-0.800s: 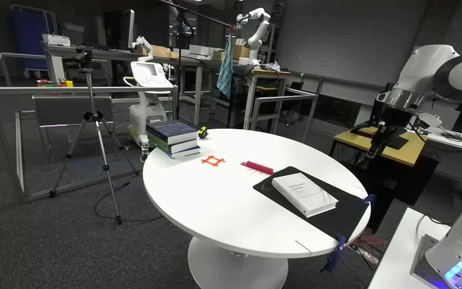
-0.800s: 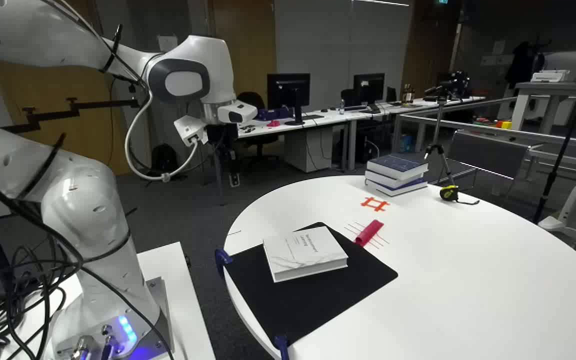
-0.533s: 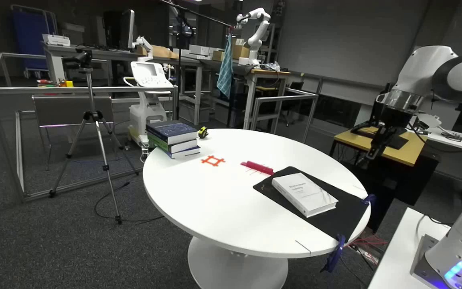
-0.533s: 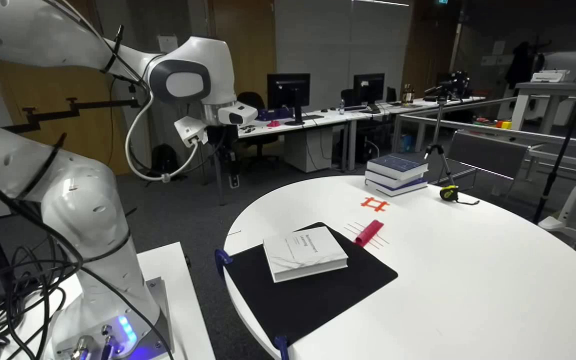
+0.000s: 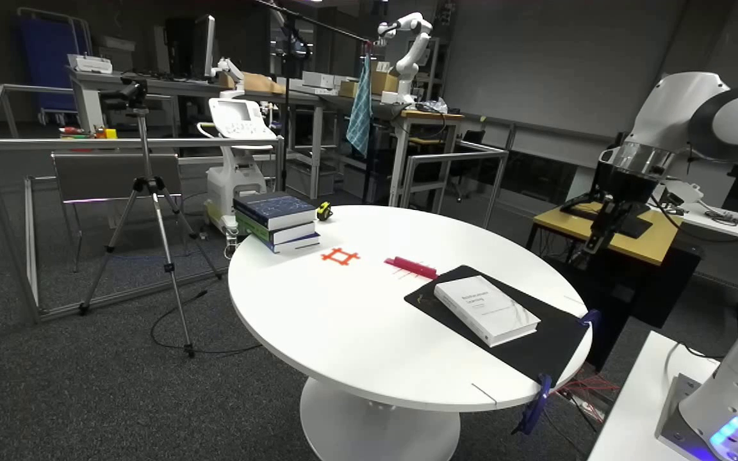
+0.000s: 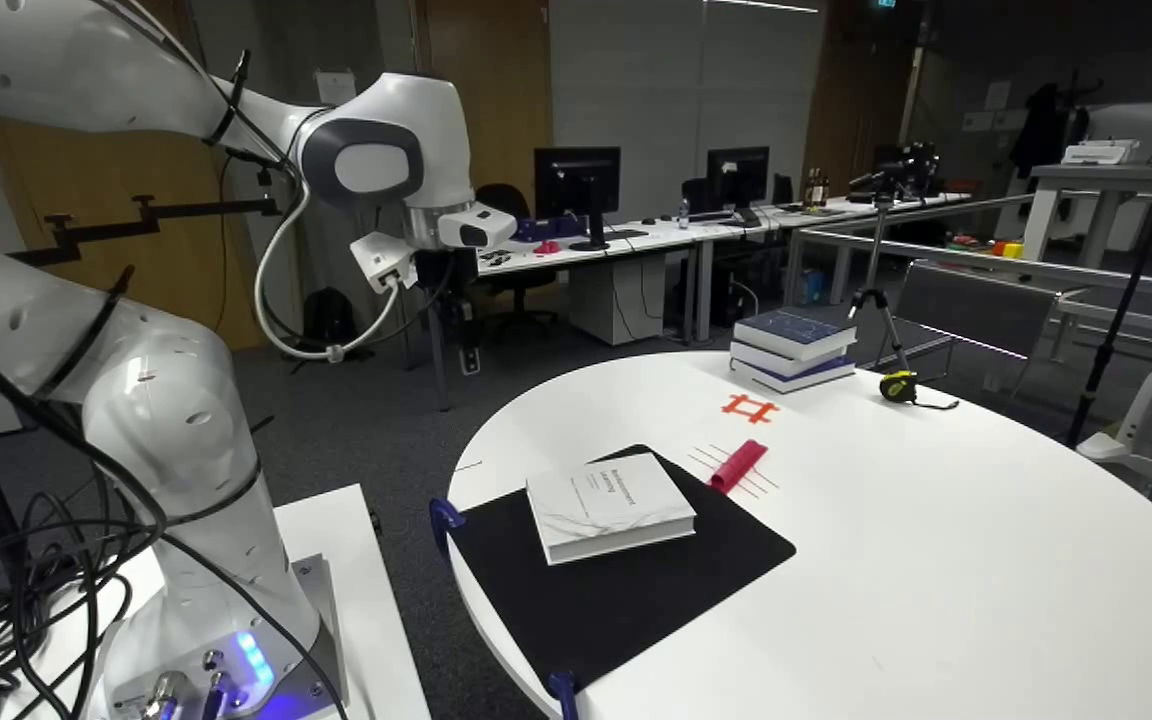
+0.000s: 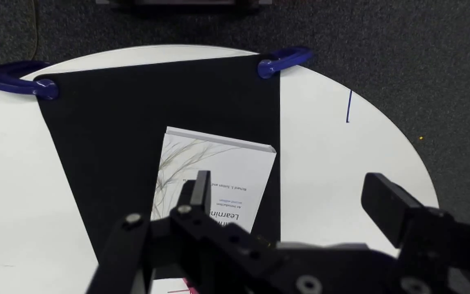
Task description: Straighten the book
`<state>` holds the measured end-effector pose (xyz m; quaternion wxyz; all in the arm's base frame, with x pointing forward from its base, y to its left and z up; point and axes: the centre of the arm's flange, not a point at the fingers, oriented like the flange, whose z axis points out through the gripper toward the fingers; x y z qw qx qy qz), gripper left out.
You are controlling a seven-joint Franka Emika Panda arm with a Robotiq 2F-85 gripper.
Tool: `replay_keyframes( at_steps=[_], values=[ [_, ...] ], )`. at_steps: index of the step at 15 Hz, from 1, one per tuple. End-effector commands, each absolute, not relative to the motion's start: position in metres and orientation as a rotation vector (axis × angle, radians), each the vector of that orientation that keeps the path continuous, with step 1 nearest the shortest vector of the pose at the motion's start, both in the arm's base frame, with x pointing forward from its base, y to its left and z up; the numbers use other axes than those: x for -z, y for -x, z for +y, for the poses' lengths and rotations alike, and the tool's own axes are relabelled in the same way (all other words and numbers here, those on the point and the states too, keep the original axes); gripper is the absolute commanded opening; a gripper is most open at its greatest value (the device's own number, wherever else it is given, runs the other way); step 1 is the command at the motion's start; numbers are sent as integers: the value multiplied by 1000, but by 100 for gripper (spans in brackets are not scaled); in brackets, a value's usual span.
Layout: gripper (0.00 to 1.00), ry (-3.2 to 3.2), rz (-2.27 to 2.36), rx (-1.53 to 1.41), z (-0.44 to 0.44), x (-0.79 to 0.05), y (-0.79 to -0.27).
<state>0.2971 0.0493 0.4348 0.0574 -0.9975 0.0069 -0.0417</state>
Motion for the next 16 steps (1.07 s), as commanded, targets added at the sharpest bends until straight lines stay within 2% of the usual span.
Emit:
replay_keyframes(
  at_steps=[1, 10, 16],
  values=[
    [100, 2988, -4, 177, 74, -421, -300],
    [100, 2930, -152, 399, 144, -368, -340],
    [100, 2997, -200, 244, 160, -304, -367]
  ],
)
